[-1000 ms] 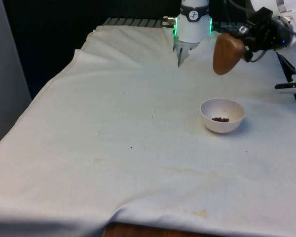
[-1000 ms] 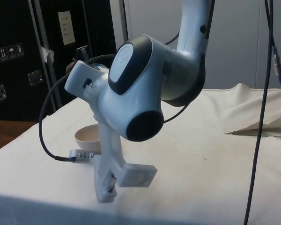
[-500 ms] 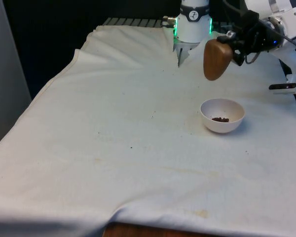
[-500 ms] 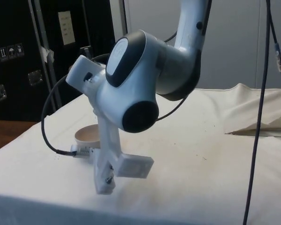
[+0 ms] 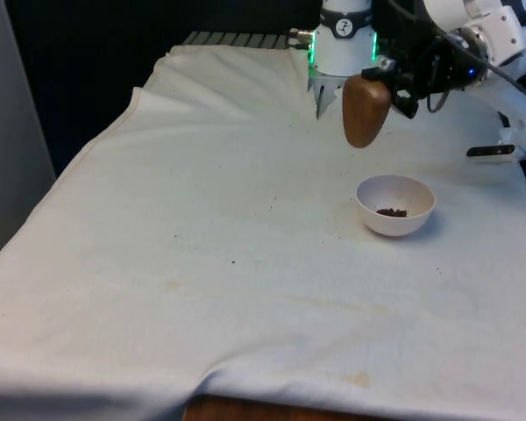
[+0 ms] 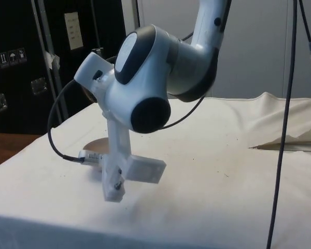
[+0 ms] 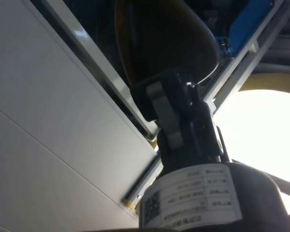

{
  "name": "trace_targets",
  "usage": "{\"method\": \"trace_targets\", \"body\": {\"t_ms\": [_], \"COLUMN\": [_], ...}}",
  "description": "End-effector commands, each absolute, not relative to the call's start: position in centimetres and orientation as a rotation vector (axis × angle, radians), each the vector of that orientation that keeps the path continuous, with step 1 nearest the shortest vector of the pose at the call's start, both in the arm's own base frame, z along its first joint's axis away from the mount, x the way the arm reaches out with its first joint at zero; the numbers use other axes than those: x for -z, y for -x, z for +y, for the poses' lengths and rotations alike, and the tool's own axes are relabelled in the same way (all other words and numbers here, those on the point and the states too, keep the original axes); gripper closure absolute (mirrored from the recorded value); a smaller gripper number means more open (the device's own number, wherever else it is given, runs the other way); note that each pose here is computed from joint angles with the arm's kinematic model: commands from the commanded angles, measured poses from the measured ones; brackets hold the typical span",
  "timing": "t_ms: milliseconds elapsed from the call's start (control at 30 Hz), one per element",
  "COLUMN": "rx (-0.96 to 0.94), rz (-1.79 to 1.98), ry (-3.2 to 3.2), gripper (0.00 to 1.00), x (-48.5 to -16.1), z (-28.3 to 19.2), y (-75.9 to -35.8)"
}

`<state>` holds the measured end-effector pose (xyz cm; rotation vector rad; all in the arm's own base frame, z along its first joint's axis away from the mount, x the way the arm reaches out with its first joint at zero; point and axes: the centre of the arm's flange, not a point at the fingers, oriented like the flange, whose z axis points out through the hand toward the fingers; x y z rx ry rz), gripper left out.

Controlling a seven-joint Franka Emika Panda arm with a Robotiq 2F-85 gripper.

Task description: Pour the coffee beans from the cup into the bowl.

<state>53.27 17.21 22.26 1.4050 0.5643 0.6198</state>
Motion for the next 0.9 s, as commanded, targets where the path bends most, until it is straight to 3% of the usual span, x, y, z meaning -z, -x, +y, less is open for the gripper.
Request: {"method": "trace_targets", "body": {"t_ms": [0, 867], "rx": [-0.621, -0.632], "rz": [0.561, 0.492], "ry": [-1.41, -1.543], "gripper": [1.0, 1.0], "x": [-22.3, -24.2], "z": [17.0, 12.6], "y": [-53.4, -54.5]}}
